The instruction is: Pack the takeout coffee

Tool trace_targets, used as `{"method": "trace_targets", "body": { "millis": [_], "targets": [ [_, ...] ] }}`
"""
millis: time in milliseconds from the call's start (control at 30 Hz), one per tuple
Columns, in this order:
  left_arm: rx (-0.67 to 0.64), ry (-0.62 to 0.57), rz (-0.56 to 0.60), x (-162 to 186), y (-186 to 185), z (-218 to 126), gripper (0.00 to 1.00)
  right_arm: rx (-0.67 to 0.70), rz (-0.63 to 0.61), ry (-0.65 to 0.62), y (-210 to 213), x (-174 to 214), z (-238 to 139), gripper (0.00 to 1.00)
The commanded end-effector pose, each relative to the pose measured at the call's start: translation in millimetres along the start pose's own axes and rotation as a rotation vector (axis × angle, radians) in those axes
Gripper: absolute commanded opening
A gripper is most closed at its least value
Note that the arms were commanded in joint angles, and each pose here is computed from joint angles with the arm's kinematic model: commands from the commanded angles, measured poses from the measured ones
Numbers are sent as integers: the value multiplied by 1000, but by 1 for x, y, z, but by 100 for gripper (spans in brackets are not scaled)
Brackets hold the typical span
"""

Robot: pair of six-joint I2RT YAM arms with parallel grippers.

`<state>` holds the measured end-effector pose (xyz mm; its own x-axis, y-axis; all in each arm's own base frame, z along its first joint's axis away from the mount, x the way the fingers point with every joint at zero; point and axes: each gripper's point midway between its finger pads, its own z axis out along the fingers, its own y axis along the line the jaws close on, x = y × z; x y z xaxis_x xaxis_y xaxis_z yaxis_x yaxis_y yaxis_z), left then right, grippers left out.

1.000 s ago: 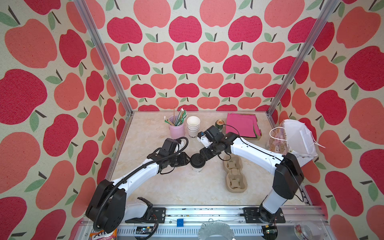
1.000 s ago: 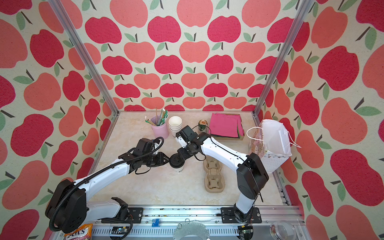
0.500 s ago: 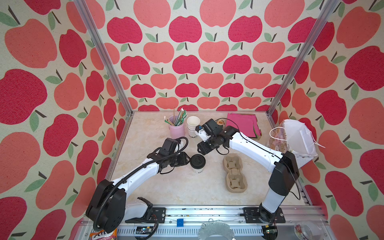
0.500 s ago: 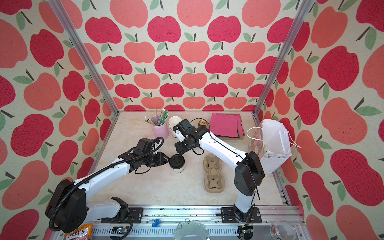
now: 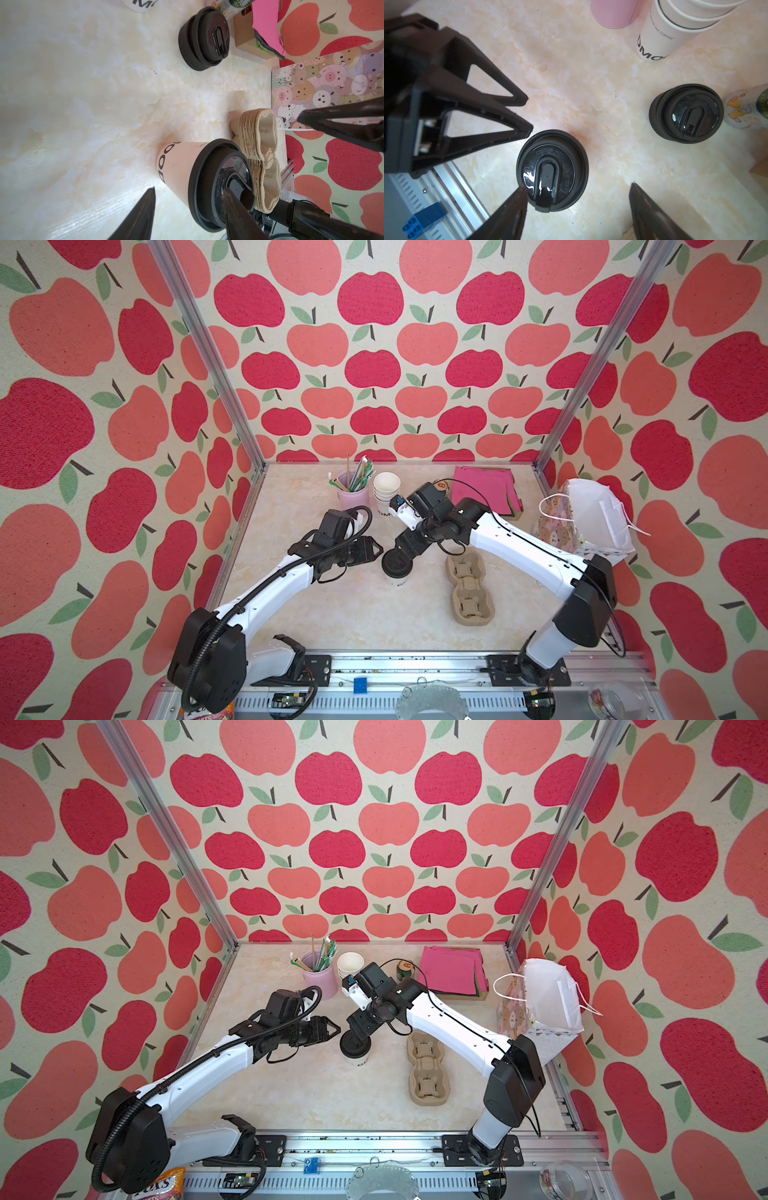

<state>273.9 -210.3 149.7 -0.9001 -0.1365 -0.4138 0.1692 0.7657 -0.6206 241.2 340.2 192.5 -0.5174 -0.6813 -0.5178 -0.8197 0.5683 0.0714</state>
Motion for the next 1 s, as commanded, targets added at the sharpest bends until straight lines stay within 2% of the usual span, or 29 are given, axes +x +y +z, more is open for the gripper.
{"method": "trace_targets", "body": {
  "millis": [0, 200, 367, 633, 967],
  "targets": [
    [-43, -69, 0, -11, 13, -17, 60, 20, -59, 35, 8, 12, -1, 84],
    [-72, -164, -50, -19, 37, -44, 70, 32, -86, 82, 17, 19, 13, 93],
    [-93, -204, -79, -17, 51, -55, 82, 49, -114, 122, 22, 24, 24, 98],
    [-95, -205, -102, -14, 57, -53, 94, 71, -134, 176, 22, 28, 37, 97],
    [-89, -197, -110, -13, 60, -48, 98, 75, -160, 193, 28, 29, 45, 87]
  ]
}}
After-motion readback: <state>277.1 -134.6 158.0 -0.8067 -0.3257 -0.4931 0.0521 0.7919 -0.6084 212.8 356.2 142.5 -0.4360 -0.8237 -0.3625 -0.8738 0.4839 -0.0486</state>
